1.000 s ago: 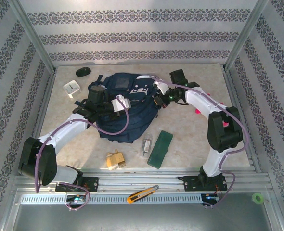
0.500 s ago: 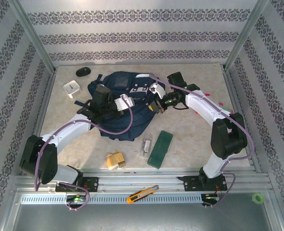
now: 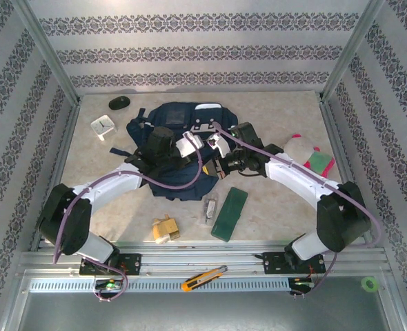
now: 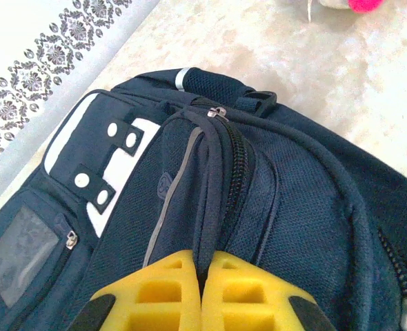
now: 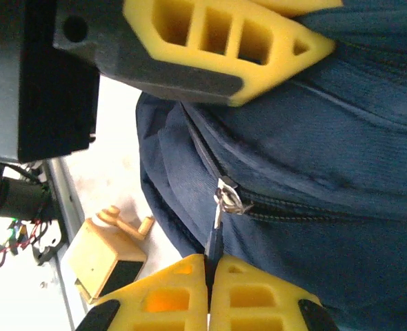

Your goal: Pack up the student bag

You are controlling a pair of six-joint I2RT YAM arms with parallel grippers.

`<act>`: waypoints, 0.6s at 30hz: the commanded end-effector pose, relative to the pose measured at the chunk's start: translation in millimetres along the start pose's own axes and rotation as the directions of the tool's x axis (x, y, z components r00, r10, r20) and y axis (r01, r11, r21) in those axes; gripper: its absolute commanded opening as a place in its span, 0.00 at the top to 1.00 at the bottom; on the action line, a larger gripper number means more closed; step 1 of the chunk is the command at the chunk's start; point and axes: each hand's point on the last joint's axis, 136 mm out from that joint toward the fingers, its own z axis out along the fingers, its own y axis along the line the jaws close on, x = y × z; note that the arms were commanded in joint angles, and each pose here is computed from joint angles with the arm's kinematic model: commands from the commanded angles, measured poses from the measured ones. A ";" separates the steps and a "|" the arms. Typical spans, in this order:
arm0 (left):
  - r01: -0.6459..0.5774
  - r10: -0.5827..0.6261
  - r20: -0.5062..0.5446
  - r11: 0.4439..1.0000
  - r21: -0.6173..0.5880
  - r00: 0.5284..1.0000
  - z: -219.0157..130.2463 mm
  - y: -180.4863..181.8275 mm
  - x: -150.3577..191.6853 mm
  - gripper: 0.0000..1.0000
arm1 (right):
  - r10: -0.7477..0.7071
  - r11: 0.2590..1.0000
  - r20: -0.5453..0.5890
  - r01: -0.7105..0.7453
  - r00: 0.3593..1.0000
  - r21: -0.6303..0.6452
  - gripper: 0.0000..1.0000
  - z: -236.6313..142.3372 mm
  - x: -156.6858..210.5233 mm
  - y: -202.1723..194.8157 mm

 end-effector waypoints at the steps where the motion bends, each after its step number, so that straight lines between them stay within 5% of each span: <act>1: 0.150 -0.127 0.143 0.975 -0.166 0.982 5.3 38.7 -43.9 1.00 | 0.032 0.997 0.071 -0.027 0.997 -0.067 1.00 -5.2 -9.0 33.1; 12: 0.336 -0.295 0.232 0.927 -0.164 0.927 28.3 42.0 -76.3 1.00 | 0.165 0.986 0.144 -0.157 0.976 -0.059 1.00 10.8 -2.1 48.7; 18: 0.337 -0.305 0.253 0.936 -0.096 0.918 24.4 32.8 -85.6 1.00 | 0.173 0.984 0.165 -0.162 0.971 -0.078 0.96 13.8 -4.8 51.9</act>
